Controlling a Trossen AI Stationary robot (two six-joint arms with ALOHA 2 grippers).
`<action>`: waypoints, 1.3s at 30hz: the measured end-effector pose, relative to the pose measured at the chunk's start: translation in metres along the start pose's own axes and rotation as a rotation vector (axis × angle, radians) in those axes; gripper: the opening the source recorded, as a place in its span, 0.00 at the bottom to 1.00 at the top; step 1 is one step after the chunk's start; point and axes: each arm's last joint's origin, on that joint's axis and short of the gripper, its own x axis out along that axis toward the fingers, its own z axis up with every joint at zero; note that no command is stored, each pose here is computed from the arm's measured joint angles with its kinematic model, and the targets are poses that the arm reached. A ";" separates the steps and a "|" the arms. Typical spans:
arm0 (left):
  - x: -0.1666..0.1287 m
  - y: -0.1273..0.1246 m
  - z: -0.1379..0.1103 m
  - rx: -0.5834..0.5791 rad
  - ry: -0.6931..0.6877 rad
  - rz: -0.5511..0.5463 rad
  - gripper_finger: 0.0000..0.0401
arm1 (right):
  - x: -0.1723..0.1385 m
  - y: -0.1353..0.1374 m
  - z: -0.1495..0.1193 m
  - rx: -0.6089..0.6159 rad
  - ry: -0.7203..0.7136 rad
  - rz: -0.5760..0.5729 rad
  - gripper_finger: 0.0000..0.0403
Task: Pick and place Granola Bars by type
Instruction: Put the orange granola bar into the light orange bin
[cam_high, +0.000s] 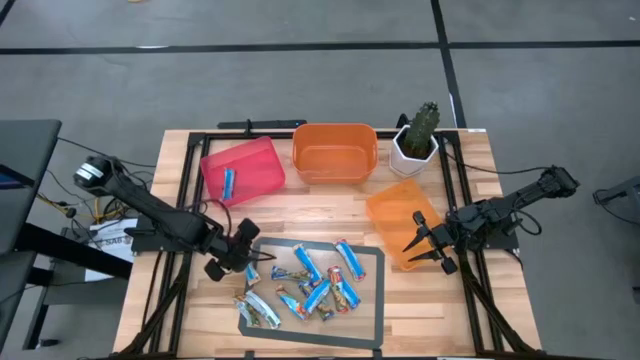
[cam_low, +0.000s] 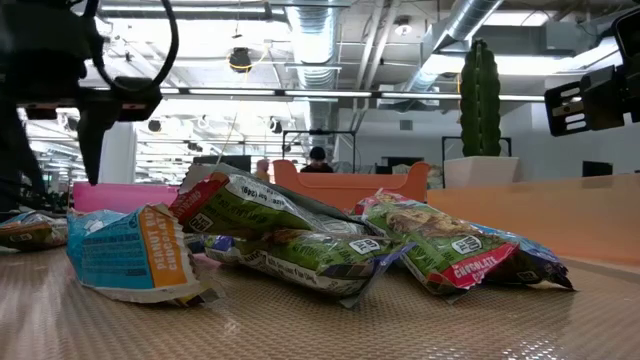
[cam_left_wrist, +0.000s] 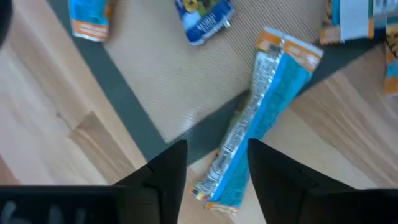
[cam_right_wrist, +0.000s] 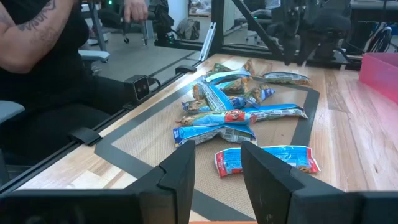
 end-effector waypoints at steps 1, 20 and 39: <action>0.002 -0.001 0.000 0.006 0.011 -0.005 0.44 | 0.000 0.000 0.000 0.000 0.000 0.000 0.30; 0.029 -0.013 0.003 0.130 0.131 -0.071 0.47 | 0.000 0.000 0.000 0.000 0.000 0.000 0.30; 0.037 -0.012 0.006 0.027 0.137 -0.039 0.20 | 0.000 0.000 0.000 0.000 0.000 0.000 0.30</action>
